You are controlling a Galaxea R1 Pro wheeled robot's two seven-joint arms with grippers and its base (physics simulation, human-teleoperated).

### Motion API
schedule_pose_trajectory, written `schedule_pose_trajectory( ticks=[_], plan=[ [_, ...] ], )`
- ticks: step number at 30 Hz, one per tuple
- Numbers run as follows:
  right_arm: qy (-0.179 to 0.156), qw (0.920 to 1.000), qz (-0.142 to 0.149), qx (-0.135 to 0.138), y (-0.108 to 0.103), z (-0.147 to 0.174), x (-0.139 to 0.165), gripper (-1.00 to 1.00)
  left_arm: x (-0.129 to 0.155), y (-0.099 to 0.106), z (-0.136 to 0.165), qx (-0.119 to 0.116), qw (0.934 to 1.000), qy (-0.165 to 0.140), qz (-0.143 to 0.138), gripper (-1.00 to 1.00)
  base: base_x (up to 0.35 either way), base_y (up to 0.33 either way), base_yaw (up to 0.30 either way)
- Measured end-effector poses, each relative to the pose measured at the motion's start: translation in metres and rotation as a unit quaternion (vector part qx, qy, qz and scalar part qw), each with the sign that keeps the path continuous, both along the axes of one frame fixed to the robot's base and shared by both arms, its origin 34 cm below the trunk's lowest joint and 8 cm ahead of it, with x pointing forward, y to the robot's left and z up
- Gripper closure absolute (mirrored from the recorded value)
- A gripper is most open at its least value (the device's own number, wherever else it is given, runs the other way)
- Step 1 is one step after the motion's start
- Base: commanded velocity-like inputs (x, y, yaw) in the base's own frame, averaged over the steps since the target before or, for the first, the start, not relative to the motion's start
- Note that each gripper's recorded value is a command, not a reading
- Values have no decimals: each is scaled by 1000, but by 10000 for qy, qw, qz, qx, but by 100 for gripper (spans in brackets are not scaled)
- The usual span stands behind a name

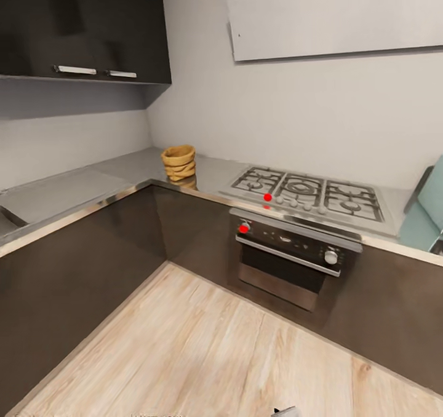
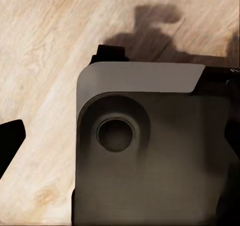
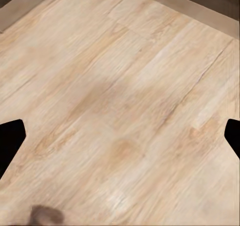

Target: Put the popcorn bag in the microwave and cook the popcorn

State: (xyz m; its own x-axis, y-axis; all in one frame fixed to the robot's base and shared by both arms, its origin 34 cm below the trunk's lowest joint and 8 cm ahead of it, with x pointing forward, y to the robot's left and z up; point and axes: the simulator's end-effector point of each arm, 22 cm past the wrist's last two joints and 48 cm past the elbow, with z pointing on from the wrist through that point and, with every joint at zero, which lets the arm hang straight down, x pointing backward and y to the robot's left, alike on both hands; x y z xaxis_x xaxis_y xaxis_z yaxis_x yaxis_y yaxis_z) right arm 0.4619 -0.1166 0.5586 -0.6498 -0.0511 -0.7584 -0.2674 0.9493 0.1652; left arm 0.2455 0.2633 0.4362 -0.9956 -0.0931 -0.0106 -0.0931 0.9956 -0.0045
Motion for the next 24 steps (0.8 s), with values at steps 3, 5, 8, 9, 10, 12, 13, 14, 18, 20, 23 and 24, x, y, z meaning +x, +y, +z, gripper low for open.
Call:
schedule_pose_trajectory(
  ticks=[3,5,8,9,10,12,13,14,18,20,23,24],
  plan=[
    [1,10000,-8,2,0,0,0,-100,-1,0,0,-2,10000,35,6,-100,12,350,152],
    [1,10000,-8,-3,-1,0,0,-100,-1,-1,0,-35,10000,42,25,-100,2,350,32],
    [0,10000,7,-8,-1,0,0,-100,1,-8,0,-208,9998,20,37,-100,1,350,10],
    [0,10000,9,-8,-1,0,0,-100,1,-10,0,-249,9997,15,38,-100,0,350,3],
    [-1,10000,9,-8,-1,0,0,-100,1,-11,1,-275,9996,12,39,-100,0,350,2],
    [-1,10000,-4,-7,-1,0,0,-100,1,-12,1,-304,9995,9,40,-100,0,350,1],
    [-3,10000,-6,-6,-1,0,0,-100,1,-13,1,-310,9995,8,40,-100,0,350,0],
    [-3,10000,-12,-5,-2,0,0,-100,1,-13,1,-312,9995,8,39,-100,44,350,0],
    [-5,10000,5,-2,-1,0,0,-100,1,-14,1,-319,9995,-5,17,-100,116,240,0],
    [-12,10000,7,-3,-1,1,0,-100,0,-16,1,-330,9995,-23,1,-100,32,54,0],
    [-38,10000,-15,-7,-3,2,3,-100,-3,-23,0,-364,9993,-26,-37,-100,104,96,0],
    [-47,10000,-7,-5,-2,3,3,-100,-2,-22,1,-358,9994,-14,-13,-100,232,197,0]
  ],
)
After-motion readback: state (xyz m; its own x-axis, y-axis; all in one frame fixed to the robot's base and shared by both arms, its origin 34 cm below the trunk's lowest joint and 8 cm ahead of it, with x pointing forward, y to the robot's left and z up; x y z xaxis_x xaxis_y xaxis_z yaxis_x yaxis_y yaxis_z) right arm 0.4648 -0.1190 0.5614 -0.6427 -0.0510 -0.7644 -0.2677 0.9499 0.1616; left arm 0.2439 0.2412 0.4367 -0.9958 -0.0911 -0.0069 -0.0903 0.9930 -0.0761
